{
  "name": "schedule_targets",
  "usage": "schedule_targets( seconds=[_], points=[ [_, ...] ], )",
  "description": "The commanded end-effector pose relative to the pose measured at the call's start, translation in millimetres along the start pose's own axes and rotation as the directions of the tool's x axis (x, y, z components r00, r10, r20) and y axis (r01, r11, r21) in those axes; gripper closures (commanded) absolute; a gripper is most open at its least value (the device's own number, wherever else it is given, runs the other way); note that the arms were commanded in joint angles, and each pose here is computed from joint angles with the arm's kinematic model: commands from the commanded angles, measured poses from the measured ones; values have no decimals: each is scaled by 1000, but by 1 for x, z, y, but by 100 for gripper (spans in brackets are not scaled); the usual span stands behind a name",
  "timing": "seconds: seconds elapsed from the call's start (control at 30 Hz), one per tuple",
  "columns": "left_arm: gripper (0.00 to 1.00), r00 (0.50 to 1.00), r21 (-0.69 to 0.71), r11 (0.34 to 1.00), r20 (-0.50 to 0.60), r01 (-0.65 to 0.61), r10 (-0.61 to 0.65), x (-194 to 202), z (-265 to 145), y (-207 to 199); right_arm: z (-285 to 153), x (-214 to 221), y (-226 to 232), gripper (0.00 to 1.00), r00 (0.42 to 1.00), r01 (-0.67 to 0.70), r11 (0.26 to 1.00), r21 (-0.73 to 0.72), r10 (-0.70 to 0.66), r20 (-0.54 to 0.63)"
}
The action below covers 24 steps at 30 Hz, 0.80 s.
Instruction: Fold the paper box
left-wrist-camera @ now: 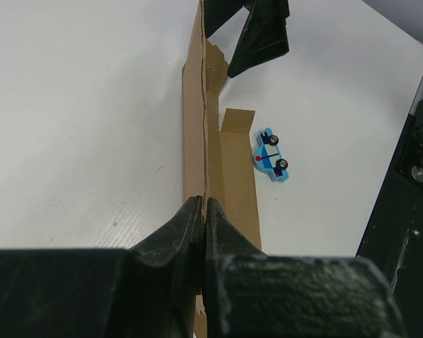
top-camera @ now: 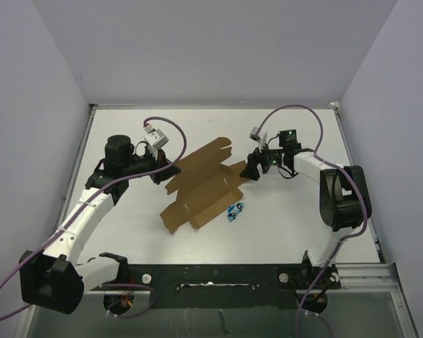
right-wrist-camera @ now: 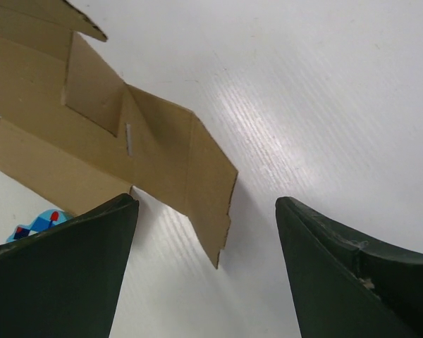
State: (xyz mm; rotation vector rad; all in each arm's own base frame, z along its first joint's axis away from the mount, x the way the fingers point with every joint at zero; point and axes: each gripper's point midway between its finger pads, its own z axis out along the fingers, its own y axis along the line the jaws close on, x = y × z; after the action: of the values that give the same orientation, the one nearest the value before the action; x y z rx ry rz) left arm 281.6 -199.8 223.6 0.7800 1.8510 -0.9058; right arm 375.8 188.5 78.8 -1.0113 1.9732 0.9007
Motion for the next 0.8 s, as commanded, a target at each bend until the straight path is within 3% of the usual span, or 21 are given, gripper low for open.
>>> schedule_targets(
  seconds=[0.0,0.13,0.27,0.33,0.53,0.77],
  points=[
    [100,997,36,997,51,-65,63,-21,-1,-8,7,-13,-12,22,997,75,997,32,-75,-25],
    [100,996,36,997,55,-71,69,-23,-2,-9,12,-19,-8,44,996,87,996,-4,-87,-20],
    [100,995,22,996,65,-82,81,-29,-4,-8,14,-22,-4,86,993,115,993,-31,-115,-8],
    [100,994,13,996,73,-87,86,-34,-6,-8,13,-32,-5,100,988,152,988,-20,-151,26],
    [100,992,28,998,111,-55,52,-54,-11,-16,8,-75,-3,100,938,268,961,74,-278,209],
    [100,980,63,985,109,162,-168,-47,-13,-13,18,-84,2,100,897,292,943,158,-328,297]
  ],
)
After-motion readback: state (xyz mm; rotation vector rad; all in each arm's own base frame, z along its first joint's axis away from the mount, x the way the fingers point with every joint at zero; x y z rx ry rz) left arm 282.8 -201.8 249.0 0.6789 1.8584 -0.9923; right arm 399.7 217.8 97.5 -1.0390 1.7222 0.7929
